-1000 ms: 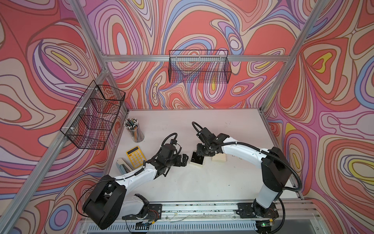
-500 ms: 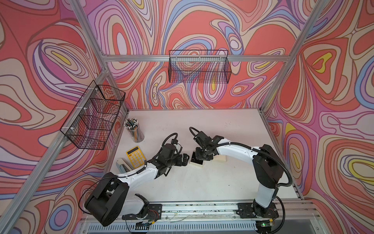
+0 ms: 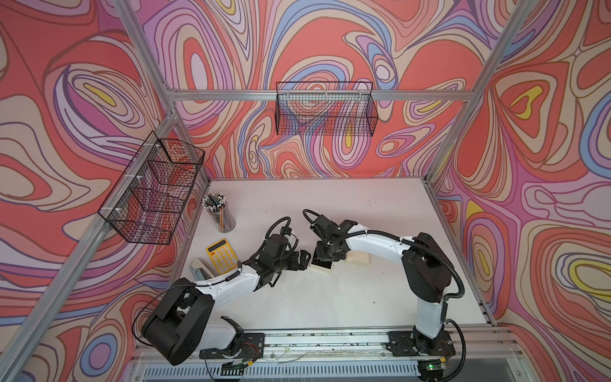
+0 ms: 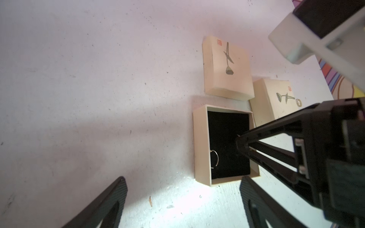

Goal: Take the rings out of the lift-off lid box
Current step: Take out the ring from the jewelry box.

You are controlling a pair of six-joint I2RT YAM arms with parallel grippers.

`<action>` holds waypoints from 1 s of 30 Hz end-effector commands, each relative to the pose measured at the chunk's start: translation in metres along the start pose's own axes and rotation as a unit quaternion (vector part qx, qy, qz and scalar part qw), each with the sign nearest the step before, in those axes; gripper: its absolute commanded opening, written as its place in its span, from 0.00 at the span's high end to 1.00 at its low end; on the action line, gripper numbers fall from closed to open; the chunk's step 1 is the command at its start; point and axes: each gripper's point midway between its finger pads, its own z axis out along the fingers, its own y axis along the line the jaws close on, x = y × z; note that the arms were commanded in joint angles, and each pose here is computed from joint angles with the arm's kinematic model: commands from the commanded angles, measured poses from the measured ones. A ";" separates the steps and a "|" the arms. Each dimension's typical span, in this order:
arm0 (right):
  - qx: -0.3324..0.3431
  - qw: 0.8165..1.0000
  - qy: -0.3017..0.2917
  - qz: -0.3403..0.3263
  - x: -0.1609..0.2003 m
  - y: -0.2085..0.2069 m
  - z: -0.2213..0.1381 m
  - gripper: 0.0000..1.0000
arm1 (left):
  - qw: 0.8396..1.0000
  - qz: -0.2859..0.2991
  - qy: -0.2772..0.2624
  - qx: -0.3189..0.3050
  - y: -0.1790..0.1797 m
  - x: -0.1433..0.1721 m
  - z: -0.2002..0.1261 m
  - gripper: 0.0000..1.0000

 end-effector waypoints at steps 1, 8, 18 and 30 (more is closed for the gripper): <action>0.034 0.999 0.008 -0.003 0.005 -0.009 0.007 0.82 | 1.000 -0.011 0.010 0.004 0.003 0.008 0.004 0.08; 0.039 0.999 0.008 -0.007 0.006 -0.009 0.008 0.86 | 1.000 -0.011 0.011 0.003 0.004 0.008 0.005 0.08; 0.037 0.999 0.007 -0.003 0.006 -0.009 0.008 1.00 | 1.000 -0.012 0.015 0.016 0.000 0.010 0.008 0.11; -0.011 1.000 -0.003 0.014 0.004 0.005 0.007 1.00 | 0.998 -0.021 0.043 0.042 -0.004 0.024 0.025 0.19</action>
